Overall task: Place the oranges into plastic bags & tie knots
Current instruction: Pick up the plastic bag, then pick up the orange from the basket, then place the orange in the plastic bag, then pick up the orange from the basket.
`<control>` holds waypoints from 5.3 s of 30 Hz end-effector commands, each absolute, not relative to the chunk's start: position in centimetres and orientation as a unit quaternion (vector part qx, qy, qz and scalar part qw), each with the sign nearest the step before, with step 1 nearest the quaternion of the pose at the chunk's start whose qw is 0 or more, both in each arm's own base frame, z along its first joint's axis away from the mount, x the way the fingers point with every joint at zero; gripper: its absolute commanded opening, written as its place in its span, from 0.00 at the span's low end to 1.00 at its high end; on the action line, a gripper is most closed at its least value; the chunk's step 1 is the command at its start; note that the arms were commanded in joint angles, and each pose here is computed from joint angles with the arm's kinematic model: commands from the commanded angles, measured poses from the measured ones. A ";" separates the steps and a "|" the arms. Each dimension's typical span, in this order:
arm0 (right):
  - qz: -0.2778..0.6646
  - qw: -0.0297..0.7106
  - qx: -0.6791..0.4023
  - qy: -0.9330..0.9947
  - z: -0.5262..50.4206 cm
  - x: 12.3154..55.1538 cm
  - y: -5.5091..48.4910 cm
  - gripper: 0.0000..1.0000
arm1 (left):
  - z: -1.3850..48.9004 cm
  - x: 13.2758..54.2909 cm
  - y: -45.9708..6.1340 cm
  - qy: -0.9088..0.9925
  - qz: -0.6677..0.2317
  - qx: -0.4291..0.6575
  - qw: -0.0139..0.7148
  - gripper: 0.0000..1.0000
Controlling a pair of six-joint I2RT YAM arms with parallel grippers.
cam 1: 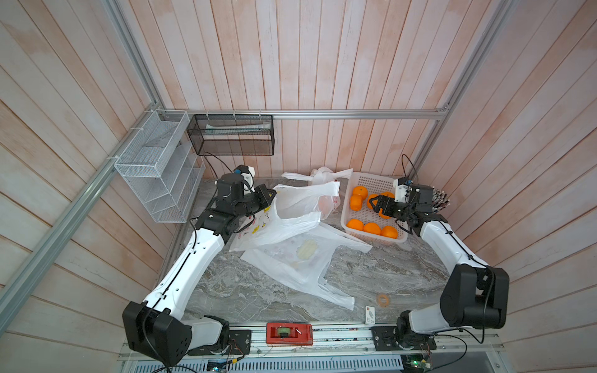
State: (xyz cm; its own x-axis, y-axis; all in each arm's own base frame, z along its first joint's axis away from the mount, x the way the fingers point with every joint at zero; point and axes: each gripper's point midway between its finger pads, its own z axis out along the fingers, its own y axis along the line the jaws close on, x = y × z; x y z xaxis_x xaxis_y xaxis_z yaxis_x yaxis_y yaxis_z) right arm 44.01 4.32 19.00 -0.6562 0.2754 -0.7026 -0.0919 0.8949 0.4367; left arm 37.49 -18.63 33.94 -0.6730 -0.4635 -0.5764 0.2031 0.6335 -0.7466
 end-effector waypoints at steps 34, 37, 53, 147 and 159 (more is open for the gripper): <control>0.151 0.288 0.080 0.942 5.0 54.8 8.3 0.69 | 32.9 37.2 -21.9 0.778 -0.523 -0.083 0.339 0.00; 0.144 0.276 0.077 0.947 5.1 54.2 8.1 0.69 | 32.8 37.2 -21.8 0.779 -0.520 -0.084 0.340 0.00; 0.231 0.387 0.072 0.890 17.4 49.0 6.7 0.39 | 32.2 37.1 -22.3 0.779 -0.523 -0.072 0.339 0.00; 0.143 0.346 0.029 0.927 17.3 40.2 4.6 0.83 | 26.6 38.3 -19.9 0.765 -0.546 -0.156 0.303 0.00; -0.025 0.318 -0.046 0.947 11.6 53.9 0.1 0.98 | 26.7 38.2 -19.7 0.769 -0.539 -0.151 0.309 0.00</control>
